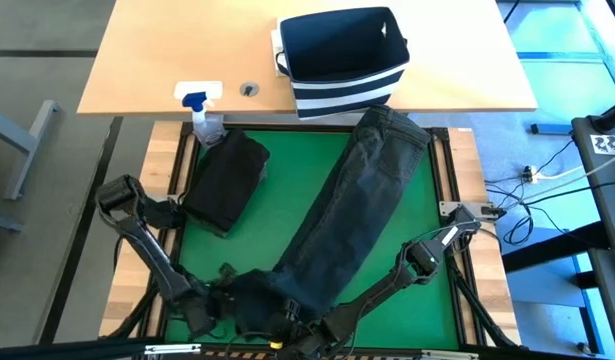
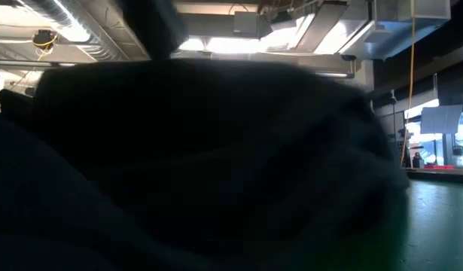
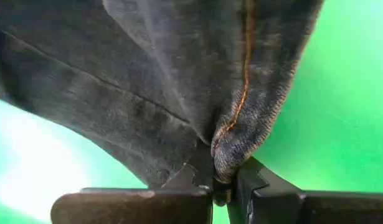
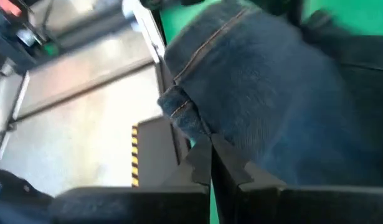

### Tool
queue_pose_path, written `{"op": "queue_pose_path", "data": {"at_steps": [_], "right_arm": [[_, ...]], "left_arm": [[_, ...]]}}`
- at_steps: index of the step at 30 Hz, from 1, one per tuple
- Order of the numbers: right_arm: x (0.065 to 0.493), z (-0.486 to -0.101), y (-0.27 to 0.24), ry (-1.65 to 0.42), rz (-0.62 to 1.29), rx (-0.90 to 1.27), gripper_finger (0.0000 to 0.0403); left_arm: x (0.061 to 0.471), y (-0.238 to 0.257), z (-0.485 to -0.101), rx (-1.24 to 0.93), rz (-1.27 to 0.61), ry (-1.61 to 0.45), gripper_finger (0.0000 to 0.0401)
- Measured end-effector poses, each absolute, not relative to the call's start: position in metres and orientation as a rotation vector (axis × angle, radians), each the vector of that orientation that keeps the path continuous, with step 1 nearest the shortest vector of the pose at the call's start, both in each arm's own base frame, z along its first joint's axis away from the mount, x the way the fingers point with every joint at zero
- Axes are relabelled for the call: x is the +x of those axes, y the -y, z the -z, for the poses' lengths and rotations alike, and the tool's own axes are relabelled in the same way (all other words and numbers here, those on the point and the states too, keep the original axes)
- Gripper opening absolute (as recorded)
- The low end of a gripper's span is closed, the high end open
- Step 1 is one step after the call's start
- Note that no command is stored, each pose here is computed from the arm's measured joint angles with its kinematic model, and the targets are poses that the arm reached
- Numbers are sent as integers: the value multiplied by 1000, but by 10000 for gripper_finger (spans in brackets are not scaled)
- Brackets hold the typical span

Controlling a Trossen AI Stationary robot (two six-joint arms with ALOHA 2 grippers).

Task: Fold Laundry from Bin
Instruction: Fold the blue pants

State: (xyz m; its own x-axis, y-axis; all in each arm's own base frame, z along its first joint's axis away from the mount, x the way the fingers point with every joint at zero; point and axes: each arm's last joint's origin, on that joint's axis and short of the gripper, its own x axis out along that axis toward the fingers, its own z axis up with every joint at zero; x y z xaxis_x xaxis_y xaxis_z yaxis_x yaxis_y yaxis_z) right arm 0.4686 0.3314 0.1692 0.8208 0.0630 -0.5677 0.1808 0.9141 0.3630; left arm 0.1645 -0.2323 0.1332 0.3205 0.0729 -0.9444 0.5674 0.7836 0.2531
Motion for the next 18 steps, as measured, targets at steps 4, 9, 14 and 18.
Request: {"op": "queue_pose_path", "data": {"at_steps": [4,9,14,18], "right_arm": [[464,-196,-331,-547,64,398,0],[457,-225,-336,-470,23,398,0],[455,-245,-343,-372,-24,434,0],[452,-251,-351,-310,-63,481,0]], "left_arm": [[147,232,-163,372,412,-1270,6],[128,233,-201,123,458,-1228,6],[111,235,-240,-28,538,-1165,6],[101,240,-266,-109,604,-1102,6]]}}
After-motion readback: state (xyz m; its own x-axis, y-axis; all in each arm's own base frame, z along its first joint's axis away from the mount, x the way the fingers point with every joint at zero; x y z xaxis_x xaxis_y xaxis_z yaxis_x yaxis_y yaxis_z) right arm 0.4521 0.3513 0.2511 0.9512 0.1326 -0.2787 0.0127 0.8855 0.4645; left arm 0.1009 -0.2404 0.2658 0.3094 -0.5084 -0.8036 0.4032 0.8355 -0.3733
